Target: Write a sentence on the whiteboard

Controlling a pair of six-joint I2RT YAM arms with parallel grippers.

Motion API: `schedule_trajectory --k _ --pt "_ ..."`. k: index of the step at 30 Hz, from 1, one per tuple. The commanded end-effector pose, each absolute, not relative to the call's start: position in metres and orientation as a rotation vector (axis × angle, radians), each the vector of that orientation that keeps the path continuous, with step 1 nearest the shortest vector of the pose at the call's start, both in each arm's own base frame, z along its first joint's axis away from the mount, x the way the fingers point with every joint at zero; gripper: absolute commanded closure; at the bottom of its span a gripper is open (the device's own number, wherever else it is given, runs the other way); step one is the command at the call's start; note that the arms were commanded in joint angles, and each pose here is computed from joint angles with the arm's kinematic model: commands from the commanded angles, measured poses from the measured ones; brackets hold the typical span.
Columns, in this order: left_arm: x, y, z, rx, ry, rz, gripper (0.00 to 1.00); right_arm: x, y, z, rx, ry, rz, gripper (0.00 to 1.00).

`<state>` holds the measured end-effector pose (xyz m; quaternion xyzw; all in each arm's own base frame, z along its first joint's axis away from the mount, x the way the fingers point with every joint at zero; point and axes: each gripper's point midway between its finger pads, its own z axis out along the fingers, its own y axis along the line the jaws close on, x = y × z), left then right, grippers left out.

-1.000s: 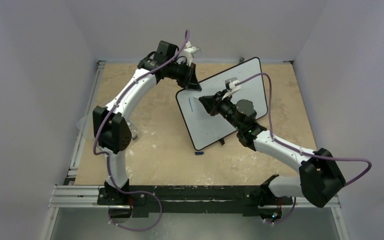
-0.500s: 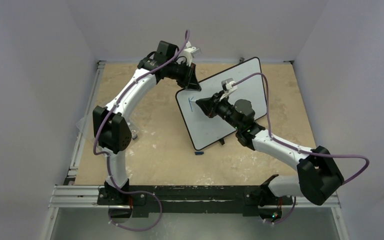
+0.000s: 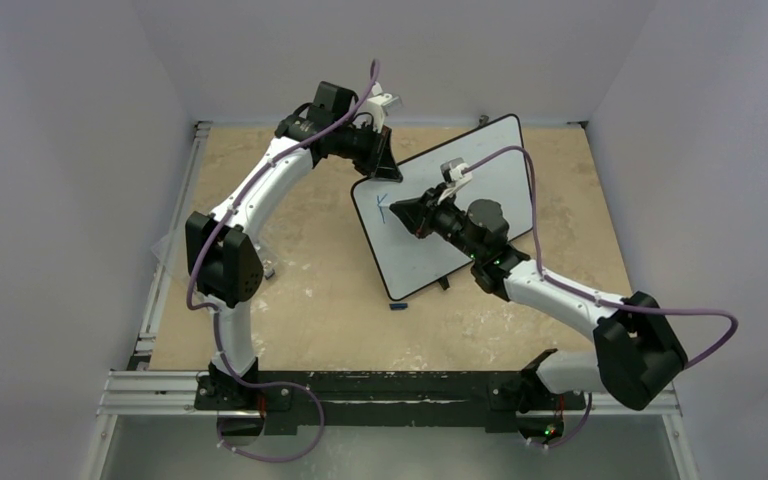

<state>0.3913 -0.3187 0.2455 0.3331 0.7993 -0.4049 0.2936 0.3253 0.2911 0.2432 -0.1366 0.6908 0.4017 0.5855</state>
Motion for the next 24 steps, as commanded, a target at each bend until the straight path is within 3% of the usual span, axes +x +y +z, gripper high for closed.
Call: schedule_trajectory --k 1,15,24 --pt "0.399 -0.308 0.252 0.956 2.071 -0.89 1.0 0.33 0.275 0.226 -0.264 1.681 0.844 1.0" --pt "0.399 -0.308 0.253 0.953 2.07 -0.889 1.0 0.325 0.254 0.218 -0.213 1.73 0.755 1.0" --pt "0.404 -0.303 0.248 0.956 2.08 -0.839 1.0 0.31 0.263 0.271 -0.271 1.656 0.858 1.0"
